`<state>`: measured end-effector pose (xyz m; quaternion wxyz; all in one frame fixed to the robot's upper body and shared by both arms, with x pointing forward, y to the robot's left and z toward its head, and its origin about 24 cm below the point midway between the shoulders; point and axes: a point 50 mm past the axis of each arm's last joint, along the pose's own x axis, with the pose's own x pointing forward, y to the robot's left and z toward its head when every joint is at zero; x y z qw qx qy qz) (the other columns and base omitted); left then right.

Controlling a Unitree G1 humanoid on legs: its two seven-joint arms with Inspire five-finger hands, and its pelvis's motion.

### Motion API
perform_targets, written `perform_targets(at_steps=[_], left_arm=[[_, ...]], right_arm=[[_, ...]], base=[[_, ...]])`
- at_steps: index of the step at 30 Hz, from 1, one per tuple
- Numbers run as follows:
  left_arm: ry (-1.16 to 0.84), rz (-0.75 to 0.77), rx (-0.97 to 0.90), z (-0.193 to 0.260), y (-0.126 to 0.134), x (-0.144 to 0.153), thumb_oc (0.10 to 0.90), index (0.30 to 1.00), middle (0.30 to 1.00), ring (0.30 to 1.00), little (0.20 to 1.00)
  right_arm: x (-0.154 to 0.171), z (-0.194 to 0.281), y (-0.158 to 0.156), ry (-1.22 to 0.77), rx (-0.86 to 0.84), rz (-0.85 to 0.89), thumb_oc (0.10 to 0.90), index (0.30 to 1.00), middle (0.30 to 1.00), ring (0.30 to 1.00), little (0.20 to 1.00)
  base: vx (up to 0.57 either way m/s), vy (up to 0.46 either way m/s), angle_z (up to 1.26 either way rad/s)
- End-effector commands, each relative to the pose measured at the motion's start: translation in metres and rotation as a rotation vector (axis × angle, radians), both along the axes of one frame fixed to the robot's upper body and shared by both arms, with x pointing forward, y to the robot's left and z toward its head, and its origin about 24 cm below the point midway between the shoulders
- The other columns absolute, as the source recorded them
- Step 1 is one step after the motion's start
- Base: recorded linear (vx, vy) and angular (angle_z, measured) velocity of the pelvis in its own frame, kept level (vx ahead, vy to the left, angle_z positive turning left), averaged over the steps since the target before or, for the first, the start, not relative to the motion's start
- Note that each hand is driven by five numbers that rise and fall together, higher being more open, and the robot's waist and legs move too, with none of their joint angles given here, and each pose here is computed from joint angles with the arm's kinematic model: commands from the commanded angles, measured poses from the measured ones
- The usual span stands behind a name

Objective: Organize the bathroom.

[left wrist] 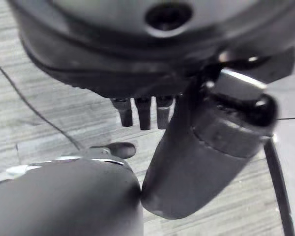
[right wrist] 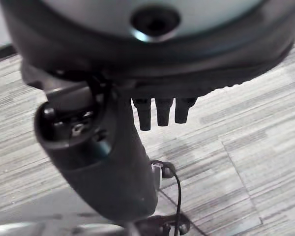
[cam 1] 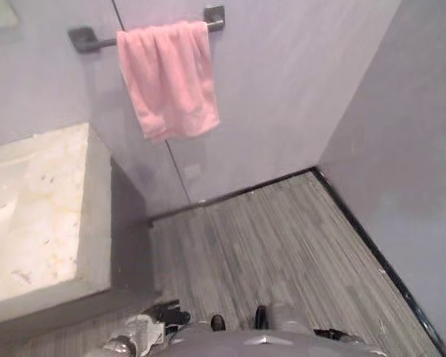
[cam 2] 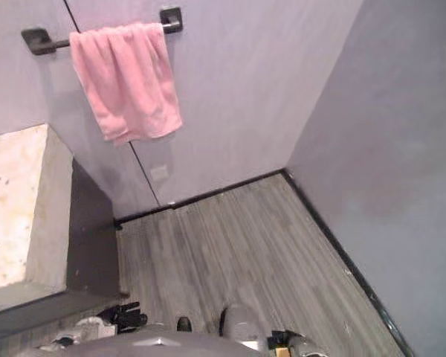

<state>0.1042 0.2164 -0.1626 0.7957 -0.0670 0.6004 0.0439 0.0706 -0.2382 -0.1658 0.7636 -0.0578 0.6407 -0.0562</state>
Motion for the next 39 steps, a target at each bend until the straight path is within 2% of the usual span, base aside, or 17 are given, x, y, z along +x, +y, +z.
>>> perform_targets(at_steps=[1,6,9,13,20,23,27,32,39], left_arm=[[0.237,-0.016,-0.032,-0.011,-0.004,-0.065,0.800,0.900,0.900,0.900,0.900],[0.205,0.010,-0.032,-0.010,0.000,-0.058,0.800,0.900,0.900,0.900,0.900],[0.257,0.053,-0.039,-0.012,0.000,-0.083,0.800,0.900,0.900,0.900,0.900],[0.262,0.052,-0.045,-0.013,-0.005,-0.090,0.800,0.900,0.900,0.900,0.900],[0.172,0.082,-0.018,-0.012,-0.001,-0.066,0.800,0.900,0.900,0.900,0.900],[0.113,0.074,-0.005,-0.010,-0.004,-0.044,0.800,0.900,0.900,0.900,0.900],[0.112,0.035,0.014,-0.008,0.002,-0.042,0.800,0.900,0.900,0.900,0.900],[0.159,-0.004,0.051,-0.009,0.006,-0.050,0.800,0.900,0.900,0.900,0.900],[0.150,0.094,0.124,-0.006,0.019,-0.047,0.800,0.900,0.900,0.900,0.900]], right_arm=[[-0.021,-0.005,0.008,0.055,0.024,-0.001,0.800,0.900,0.900,0.900,0.900],[-0.022,-0.003,0.003,0.065,0.044,-0.010,0.800,0.900,0.900,0.900,0.900],[-0.050,-0.008,0.015,0.164,0.094,-0.011,0.800,0.900,0.900,0.900,0.900],[-0.053,-0.009,0.020,0.176,0.097,-0.018,0.800,0.900,0.900,0.900,0.900],[-0.036,-0.004,0.002,0.090,0.038,-0.013,0.800,0.900,0.900,0.900,0.900],[-0.019,0.000,-0.005,0.040,0.016,-0.016,0.800,0.900,0.900,0.900,0.900],[-0.010,0.001,-0.008,0.020,0.010,-0.022,0.800,0.900,0.900,0.900,0.900],[-0.014,0.000,-0.004,0.029,0.024,-0.049,0.800,0.900,0.900,0.900,0.900],[-0.030,-0.002,-0.004,0.069,0.009,-0.012,0.800,0.900,0.900,0.900,0.900]], base=[[0.35,-0.246,0.07],[0.39,-0.304,0.23],[0.68,-0.509,0.20],[0.30,-0.269,0.23],[0.15,-0.187,0.21],[0.12,-0.125,0.51],[0.17,0.069,-0.18],[0.20,0.049,-0.23],[0.08,0.059,-0.07]])
